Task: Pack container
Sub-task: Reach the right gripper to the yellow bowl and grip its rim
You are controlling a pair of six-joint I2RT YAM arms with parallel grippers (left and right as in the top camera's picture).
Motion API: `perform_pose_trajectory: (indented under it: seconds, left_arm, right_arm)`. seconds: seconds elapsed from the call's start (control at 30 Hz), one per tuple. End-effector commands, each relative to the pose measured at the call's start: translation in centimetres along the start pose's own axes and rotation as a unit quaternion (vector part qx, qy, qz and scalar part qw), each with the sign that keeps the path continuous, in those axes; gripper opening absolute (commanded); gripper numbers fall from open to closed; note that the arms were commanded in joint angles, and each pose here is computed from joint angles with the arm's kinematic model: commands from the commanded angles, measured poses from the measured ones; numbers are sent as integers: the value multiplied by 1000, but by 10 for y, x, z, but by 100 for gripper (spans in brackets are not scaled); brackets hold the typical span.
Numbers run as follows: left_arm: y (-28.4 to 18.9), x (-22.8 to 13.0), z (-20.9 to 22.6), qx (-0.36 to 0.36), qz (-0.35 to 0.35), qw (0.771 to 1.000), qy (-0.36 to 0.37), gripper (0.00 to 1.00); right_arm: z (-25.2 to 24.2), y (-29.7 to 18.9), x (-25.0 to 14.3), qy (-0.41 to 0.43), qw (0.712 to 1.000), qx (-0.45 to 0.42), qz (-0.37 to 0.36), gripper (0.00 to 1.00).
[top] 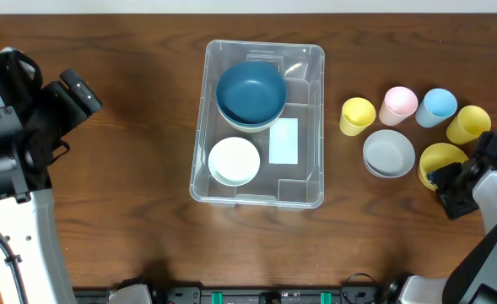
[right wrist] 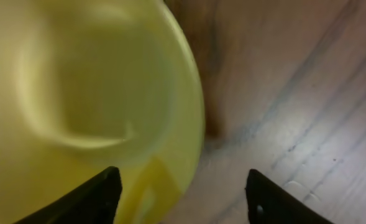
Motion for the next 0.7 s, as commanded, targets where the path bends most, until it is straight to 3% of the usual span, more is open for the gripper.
perform_pose_trajectory:
  seconds: [0.0, 0.13, 0.3, 0.37, 0.47, 0.67]
  left_arm:
    - [-1, 3, 2, 5, -4, 1000, -3, 98]
    - [-1, 3, 2, 5, -4, 1000, -3, 98]
    - [-1, 3, 2, 5, -4, 1000, -3, 98]
    - [-1, 3, 2, 5, -4, 1000, -3, 98]
    - [-1, 3, 2, 5, -4, 1000, -3, 98]
    - [-1, 3, 2, 5, -4, 1000, -3, 98]
  right_arm:
    - [-5, 4, 2, 15, 1000, -5, -1, 60]
    - [-7, 5, 3, 15, 1000, -13, -4, 52]
    - [-12, 5, 4, 20, 1000, -22, -6, 17]
    - [-16, 5, 3, 23, 999, -28, 0, 6]
    - [-22, 1, -4, 22, 999, -41, 15, 1]
    - [-26, -18, -7, 22, 999, -33, 4, 1]
Point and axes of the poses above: each gripper's point midway between its finger pads, its own y axis out along the fingers, its own z axis along the line the jaws close on, x = y × z, the point moved 3 cm from there along -y, back along the fingers, and after that the axes turned 2 degrees about y, right-handed, at the moved point
